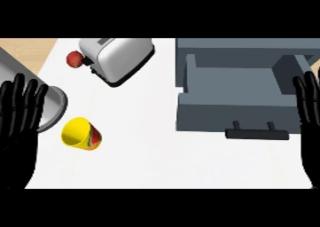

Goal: Pick up the cup, place it into the drawer and close the drawer

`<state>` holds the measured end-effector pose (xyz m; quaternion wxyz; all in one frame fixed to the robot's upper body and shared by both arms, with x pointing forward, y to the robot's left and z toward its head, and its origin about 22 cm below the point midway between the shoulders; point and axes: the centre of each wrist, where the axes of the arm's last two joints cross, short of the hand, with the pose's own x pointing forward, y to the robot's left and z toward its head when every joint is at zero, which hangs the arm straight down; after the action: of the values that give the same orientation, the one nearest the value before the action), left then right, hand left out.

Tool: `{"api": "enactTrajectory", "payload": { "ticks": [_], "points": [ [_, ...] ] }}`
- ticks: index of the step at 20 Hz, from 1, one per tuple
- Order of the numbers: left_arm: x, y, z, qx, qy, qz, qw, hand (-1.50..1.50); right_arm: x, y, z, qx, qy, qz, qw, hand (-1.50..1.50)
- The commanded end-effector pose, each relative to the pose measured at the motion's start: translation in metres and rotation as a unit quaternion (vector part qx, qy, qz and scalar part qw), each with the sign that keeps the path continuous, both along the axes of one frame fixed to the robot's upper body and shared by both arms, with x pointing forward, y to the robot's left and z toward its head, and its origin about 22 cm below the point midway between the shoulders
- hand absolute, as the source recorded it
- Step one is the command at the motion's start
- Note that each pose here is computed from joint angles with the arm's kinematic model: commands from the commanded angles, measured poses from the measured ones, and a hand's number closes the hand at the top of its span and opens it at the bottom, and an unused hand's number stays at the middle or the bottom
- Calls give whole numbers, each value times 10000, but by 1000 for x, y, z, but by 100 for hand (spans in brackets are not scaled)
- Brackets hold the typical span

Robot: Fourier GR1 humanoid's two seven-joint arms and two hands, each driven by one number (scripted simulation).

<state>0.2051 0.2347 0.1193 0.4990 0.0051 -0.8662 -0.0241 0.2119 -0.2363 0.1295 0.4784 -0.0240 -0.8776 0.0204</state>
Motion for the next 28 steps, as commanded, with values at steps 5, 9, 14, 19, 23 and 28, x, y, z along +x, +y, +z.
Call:
{"api": "enactTrajectory", "payload": {
  "ticks": [5, 9, 14, 19, 23, 28],
  "points": [
    [-14, 17, 6, 210, 45, -584, 9981, -150, -10, -14, -6, -123, 110, -16, 9999, -150],
    [-28, 29, -15, -866, 844, -577, 9910, -150, -9, -16, -1, -703, 580, 82, 9958, -150],
    [-21, 52, -40, -1041, 986, -590, 9879, -150, -11, -1, -3, -637, 539, 165, 9964, -150],
    [-17, 55, -59, -1075, 1256, -267, 9859, -150, 17, -22, -4, -641, 498, 201, 9965, -150],
    [-21, 74, -71, -929, 1472, 48, 9847, -150, 11, -31, -10, -690, 586, 132, 9958, -150],
    [-22, 93, -111, -705, 1640, 470, 9828, -150, 16, -19, -15, -807, 485, 197, 9954, -150]
  ]
}}
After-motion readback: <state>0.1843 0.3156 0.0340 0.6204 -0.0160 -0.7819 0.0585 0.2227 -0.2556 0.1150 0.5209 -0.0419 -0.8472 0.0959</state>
